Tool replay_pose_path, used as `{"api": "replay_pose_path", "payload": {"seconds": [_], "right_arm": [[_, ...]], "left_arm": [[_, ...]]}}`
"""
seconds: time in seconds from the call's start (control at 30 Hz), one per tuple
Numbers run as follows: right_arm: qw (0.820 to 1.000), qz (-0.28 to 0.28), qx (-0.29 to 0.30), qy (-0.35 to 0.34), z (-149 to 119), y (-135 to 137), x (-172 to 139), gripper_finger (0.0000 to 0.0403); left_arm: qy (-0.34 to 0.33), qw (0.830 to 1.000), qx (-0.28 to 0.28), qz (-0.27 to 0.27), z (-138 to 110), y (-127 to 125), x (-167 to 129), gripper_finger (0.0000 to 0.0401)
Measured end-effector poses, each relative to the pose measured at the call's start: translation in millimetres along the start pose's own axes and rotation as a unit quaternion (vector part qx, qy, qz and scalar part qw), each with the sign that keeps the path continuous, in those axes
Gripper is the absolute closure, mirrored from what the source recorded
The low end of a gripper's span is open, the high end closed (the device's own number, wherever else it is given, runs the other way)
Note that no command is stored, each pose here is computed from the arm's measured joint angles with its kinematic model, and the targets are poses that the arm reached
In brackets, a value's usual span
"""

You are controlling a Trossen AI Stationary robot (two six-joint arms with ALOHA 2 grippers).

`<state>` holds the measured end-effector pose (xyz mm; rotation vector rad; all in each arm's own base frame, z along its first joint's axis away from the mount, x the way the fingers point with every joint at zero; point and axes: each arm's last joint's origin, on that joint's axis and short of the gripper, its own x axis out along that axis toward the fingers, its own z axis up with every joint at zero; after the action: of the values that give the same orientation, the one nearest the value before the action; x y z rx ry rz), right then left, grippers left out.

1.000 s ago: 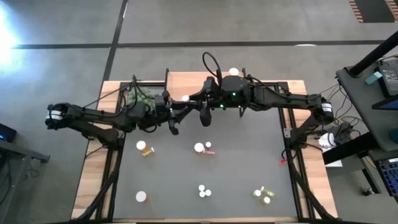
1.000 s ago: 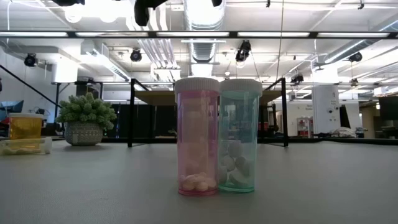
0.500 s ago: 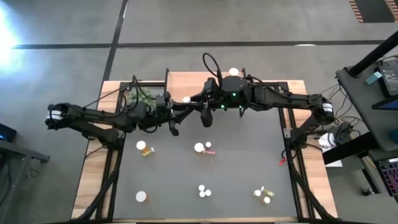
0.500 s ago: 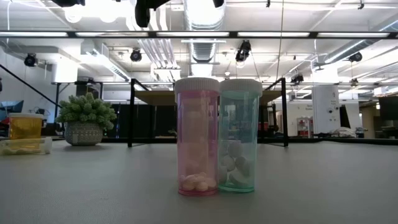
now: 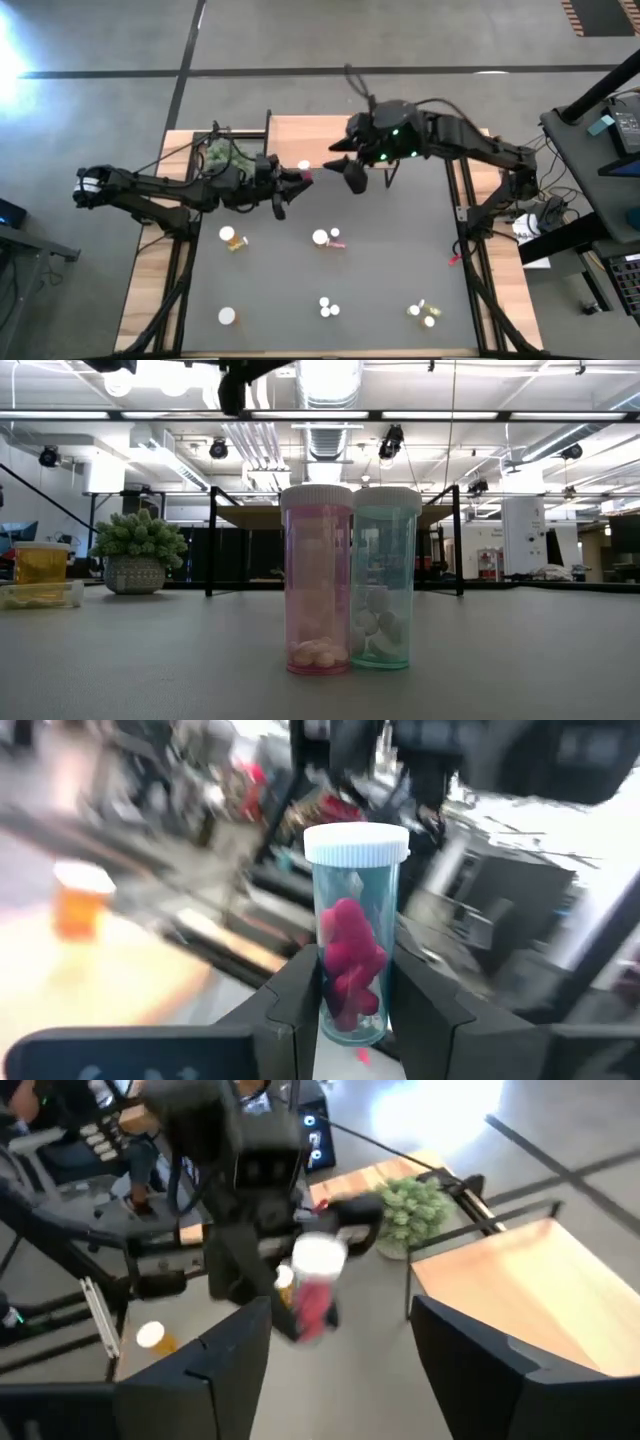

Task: Pick and place medicine bottles onto shelf by color
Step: Put the small blue pill bottle on the shelf

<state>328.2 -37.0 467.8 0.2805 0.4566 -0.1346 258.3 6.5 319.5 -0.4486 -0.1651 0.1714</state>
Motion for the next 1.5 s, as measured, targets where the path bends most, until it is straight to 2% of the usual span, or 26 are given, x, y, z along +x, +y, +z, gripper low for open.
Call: {"api": "replay_pose_path", "payload": {"seconds": [0.17, 0.27, 0.4, 0.53, 0.63, 0.73, 0.87, 1.1, 1.5], "right_arm": [[0.996, -0.006, 0.074, 0.052, 1.1, -6.2, 0.0, 0.0157], [0.990, 0.027, 0.094, 0.101, -4.9, -8.6, 9.8, 0.0161], [0.981, 0.060, 0.102, 0.152, -13.8, -9.3, 25.4, 0.0165], [0.975, 0.067, 0.102, 0.183, -20.7, -11.2, 39.0, 0.0162], [0.968, 0.097, 0.104, 0.207, -25.0, -10.9, 47.3, 0.0158], [0.958, 0.134, 0.108, 0.230, -29.5, -10.0, 57.7, 0.0156], [0.951, 0.153, 0.111, 0.245, -33.0, -10.0, 64.5, 0.0156], [0.952, 0.163, 0.097, 0.242, -32.9, -9.7, 65.3, 0.0163], [0.952, 0.166, 0.086, 0.242, -34.2, -10.1, 66.7, 0.0196]], "left_arm": [[0.061, 0.993, -0.095, -0.035, -14.4, 4.0, 8.5, 0.0319], [0.097, 0.984, -0.137, -0.062, -21.4, 5.6, 13.9, 0.0319], [0.146, 0.970, -0.165, -0.105, -29.6, 5.1, 19.5, 0.0319], [0.189, 0.954, -0.177, -0.152, -35.7, 2.8, 25.0, 0.0319], [0.200, 0.948, -0.180, -0.169, -37.2, 1.4, 28.9, 0.0319], [0.201, 0.948, -0.180, -0.171, -36.9, 0.5, 32.3, 0.0319], [0.202, 0.947, -0.180, -0.171, -37.2, 0.4, 33.4, 0.0319], [0.196, 0.950, -0.180, -0.164, -34.7, 5.1, 34.1, 0.0319], [0.186, 0.955, -0.167, -0.159, -31.0, 10.6, 36.4, 0.0319]]}}
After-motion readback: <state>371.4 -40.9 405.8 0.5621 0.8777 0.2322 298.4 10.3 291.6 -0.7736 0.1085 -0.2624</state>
